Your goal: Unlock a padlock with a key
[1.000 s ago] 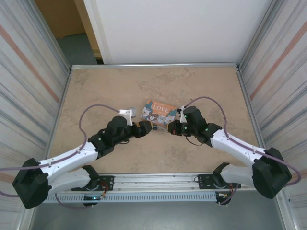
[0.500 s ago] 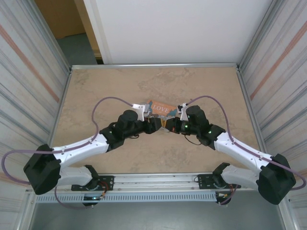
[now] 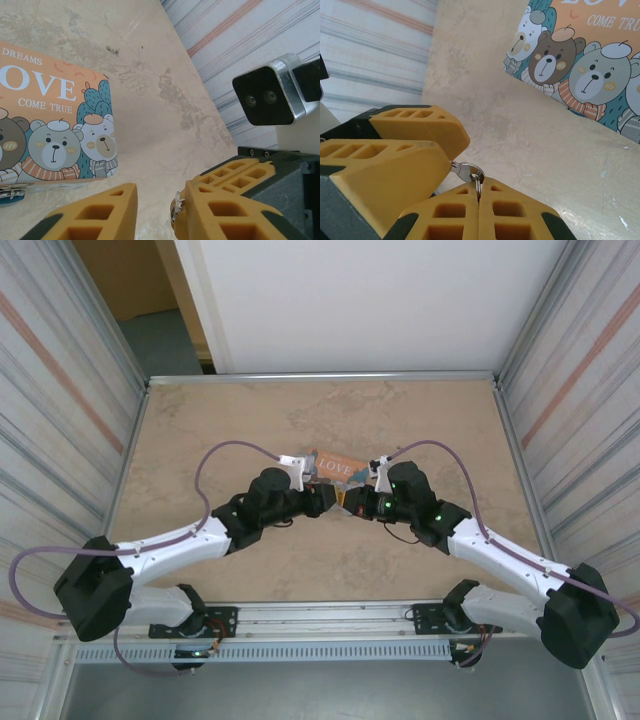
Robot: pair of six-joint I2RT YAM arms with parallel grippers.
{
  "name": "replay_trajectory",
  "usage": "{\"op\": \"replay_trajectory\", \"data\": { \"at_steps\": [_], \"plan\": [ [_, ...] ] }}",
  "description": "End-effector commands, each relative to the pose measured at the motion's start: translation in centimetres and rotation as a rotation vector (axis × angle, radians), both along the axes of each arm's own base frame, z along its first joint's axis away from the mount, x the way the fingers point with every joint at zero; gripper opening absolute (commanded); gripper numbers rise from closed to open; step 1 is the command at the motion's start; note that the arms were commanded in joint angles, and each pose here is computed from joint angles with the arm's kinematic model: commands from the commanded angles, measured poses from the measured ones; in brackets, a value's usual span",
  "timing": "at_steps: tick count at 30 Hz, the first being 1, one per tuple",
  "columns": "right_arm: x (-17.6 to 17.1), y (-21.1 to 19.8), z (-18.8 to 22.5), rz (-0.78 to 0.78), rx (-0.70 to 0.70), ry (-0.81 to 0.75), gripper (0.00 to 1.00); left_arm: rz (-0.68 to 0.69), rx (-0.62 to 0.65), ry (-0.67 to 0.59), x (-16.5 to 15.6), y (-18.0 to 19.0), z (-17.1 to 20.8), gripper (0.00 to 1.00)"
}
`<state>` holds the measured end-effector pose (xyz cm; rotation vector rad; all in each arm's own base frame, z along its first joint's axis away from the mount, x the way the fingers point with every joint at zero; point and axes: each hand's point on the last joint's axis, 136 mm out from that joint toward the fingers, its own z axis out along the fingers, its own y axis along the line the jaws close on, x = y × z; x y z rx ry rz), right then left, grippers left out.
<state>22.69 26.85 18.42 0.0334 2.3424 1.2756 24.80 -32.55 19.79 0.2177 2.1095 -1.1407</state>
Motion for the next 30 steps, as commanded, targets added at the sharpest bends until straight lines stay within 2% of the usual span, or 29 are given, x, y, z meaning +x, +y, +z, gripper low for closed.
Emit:
{"op": "replay_trajectory", "data": {
  "at_steps": [1,15,23,27,30],
  "plan": [
    [-0.2,0.5,0.9,0.008,0.031,-0.01,0.0,-0.011,-0.033,-0.033,0.0,-0.6,1.7,0.26],
    [-0.5,0.9,1.2,0.025,0.033,-0.023,0.01,-0.011,-0.017,-0.051,0.0,-0.3,2.3,0.0],
    [-0.6,-0.6,3.1,0.073,-0.007,-0.13,0.24,-0.035,0.049,-0.121,-1.1,1.5,4.0,0.0],
    [-0.8,-2.0,6.1,0.117,0.063,-0.227,0.35,-0.07,0.05,-0.174,-2.0,3.5,5.8,0.0],
    [-1.1,-2.4,8.2,0.163,0.143,-0.282,0.41,-0.092,0.0,-0.206,-2.5,4.9,7.0,0.0]
  ]
}}
